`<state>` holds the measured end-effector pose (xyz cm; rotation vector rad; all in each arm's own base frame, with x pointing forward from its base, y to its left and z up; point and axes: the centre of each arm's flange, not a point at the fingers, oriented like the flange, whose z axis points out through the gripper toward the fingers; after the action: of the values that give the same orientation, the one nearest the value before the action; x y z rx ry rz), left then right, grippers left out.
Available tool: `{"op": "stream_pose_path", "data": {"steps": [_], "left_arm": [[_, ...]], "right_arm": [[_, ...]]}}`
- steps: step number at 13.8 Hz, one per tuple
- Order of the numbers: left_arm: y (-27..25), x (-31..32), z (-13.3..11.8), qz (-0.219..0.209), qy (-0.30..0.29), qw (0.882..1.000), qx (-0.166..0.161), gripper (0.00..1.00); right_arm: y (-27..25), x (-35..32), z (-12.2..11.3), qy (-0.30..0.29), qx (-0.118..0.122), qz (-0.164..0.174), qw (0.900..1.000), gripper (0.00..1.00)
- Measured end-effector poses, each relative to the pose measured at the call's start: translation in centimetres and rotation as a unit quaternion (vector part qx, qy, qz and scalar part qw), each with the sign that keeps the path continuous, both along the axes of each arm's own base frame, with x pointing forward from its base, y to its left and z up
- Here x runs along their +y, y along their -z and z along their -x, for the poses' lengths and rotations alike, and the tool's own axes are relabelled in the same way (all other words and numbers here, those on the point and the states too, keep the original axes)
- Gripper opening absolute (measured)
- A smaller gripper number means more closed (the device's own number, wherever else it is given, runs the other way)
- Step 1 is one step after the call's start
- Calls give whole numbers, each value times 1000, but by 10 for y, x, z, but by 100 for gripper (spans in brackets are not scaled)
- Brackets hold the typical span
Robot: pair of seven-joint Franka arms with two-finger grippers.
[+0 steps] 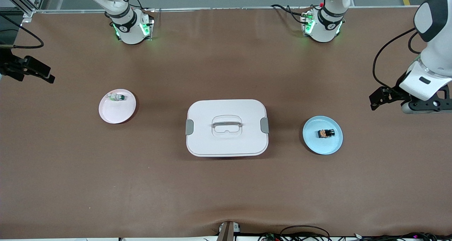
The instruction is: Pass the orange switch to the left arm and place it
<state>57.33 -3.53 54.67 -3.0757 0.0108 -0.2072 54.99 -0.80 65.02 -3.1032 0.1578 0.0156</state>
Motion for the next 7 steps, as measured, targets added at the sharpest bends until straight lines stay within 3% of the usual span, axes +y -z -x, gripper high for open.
{"op": "stream_pose_path", "data": {"steps": [7], "left_arm": [[-20,0,3,-1,-2,1000,-2,100]], "right_arm": [[0,-1,0,-8,-2,1,1000,100]]}}
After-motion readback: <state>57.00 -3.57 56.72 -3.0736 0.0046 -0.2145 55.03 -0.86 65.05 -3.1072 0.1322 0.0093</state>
